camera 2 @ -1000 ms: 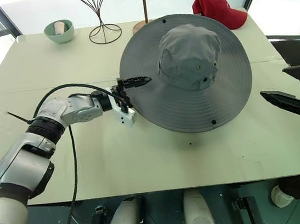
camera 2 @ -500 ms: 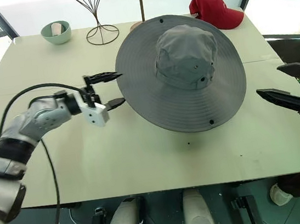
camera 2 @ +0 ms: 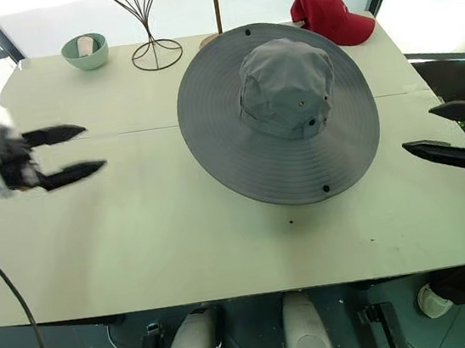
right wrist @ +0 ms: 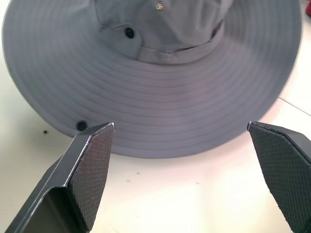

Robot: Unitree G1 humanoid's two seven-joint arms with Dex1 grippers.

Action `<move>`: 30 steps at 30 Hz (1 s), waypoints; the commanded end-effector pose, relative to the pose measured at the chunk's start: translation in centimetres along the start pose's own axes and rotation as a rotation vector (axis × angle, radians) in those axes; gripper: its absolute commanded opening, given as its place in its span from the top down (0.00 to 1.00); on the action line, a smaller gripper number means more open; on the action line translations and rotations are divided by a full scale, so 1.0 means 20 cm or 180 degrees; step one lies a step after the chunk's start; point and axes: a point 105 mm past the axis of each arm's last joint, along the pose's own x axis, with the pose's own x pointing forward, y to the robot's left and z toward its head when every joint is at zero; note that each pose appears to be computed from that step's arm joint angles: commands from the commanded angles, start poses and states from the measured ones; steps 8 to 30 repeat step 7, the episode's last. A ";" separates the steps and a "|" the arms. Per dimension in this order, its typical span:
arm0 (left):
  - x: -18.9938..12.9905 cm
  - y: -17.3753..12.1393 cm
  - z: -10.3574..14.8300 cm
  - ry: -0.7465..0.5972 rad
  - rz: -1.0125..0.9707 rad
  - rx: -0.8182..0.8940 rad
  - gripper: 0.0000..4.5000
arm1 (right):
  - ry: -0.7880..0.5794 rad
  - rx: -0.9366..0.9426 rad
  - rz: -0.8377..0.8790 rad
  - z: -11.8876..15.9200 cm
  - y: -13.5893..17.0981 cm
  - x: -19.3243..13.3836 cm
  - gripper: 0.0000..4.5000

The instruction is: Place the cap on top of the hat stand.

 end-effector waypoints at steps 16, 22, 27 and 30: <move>-0.08 0.03 0.11 -0.0082 0.0015 -0.0013 0.01 | -0.0141 -0.0055 0.0097 0.12 -0.09 0.00 0.00; -0.08 0.03 0.11 -0.0082 0.0015 -0.0013 0.01 | -0.0141 -0.0055 0.0097 0.12 -0.09 0.00 0.00; -0.08 0.03 0.11 -0.0082 0.0015 -0.0013 0.01 | -0.0141 -0.0055 0.0097 0.12 -0.09 0.00 0.00; -0.08 0.03 0.11 -0.0082 0.0015 -0.0013 0.01 | -0.0141 -0.0055 0.0097 0.12 -0.09 0.00 0.00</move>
